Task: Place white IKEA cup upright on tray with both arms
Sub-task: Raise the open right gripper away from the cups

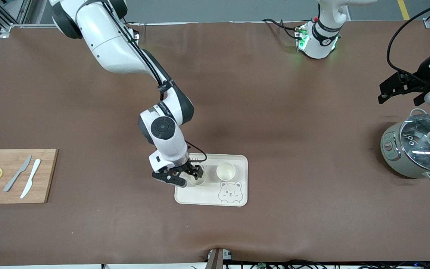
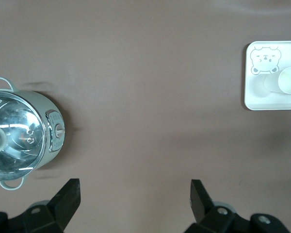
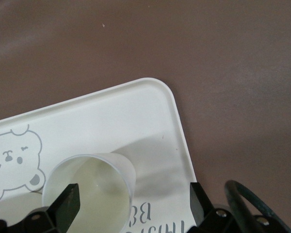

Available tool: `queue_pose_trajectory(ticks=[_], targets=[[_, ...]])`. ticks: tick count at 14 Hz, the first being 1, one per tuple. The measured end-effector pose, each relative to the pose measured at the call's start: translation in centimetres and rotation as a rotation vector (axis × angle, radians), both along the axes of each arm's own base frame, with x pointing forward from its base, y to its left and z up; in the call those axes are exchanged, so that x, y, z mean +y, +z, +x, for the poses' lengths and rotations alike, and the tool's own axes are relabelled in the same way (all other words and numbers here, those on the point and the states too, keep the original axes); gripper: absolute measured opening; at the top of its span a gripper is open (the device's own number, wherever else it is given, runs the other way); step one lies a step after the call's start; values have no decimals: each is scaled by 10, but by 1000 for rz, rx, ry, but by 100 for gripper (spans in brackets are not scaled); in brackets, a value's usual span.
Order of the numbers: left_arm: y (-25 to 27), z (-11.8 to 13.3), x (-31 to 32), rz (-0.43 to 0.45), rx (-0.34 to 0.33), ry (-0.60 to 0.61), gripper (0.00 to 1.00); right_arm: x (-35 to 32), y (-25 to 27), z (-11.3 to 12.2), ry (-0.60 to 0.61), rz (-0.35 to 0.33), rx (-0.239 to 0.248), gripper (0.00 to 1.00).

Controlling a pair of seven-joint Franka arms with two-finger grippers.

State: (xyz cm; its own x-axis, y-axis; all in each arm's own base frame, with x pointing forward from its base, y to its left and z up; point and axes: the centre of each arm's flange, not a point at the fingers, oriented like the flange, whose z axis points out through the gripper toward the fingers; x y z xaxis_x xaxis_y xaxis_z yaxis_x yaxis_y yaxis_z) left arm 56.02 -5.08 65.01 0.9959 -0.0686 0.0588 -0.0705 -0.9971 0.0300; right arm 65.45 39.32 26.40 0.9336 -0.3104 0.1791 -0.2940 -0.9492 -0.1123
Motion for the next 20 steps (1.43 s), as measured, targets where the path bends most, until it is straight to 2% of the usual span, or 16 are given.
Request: queue_pose_trajectory(ticks=[5, 11, 15, 20], targets=[[0, 0, 0, 0, -1, 0, 100, -10, 53, -2, -17, -29, 27, 100], [0, 0, 0, 0, -1, 0, 100, -58, 143, -4, 0, -91, 91, 100], [0, 1, 0, 0, -1, 1, 100, -121, 195, 3, 51, -45, 150, 100], [0, 1, 0, 0, -1, 1, 100, -229, 231, 10, 134, -66, 233, 100]])
